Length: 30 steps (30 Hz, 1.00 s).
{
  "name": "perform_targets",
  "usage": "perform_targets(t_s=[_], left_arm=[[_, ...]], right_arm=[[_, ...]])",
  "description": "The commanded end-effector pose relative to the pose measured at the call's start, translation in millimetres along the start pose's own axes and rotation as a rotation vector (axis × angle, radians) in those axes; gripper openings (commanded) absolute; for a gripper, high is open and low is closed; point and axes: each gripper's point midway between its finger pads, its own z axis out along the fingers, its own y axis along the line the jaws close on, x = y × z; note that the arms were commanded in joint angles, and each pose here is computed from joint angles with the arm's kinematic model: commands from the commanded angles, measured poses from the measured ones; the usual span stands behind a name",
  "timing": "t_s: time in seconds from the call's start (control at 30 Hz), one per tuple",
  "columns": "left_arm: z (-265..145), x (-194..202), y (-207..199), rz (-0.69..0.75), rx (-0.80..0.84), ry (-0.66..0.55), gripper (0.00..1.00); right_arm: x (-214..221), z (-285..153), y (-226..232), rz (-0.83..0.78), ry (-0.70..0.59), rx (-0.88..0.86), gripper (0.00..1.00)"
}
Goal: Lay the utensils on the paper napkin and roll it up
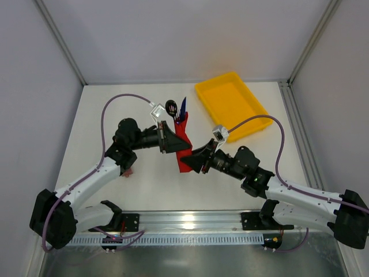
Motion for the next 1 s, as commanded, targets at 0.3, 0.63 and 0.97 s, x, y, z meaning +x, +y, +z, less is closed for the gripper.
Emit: perform_targets(t_s=[0.3,0.63,0.97], left_arm=[[-1.9,-38.9,-32.0,0.114,0.060,-0.140,0.03],[-2.7,-46.3,-34.1,0.114,0.050,-0.174,0.04],[-4.2,-39.9,-30.4,0.113,0.036,-0.153,0.45]], right_arm=[[-13.7,5.7,24.0,-0.009,-0.045,-0.109,0.29],[-14.6,2.0,23.7,-0.031,-0.057,-0.112,0.11],[-48.6,-4.5,44.2,-0.085,-0.130,-0.151,0.04]])
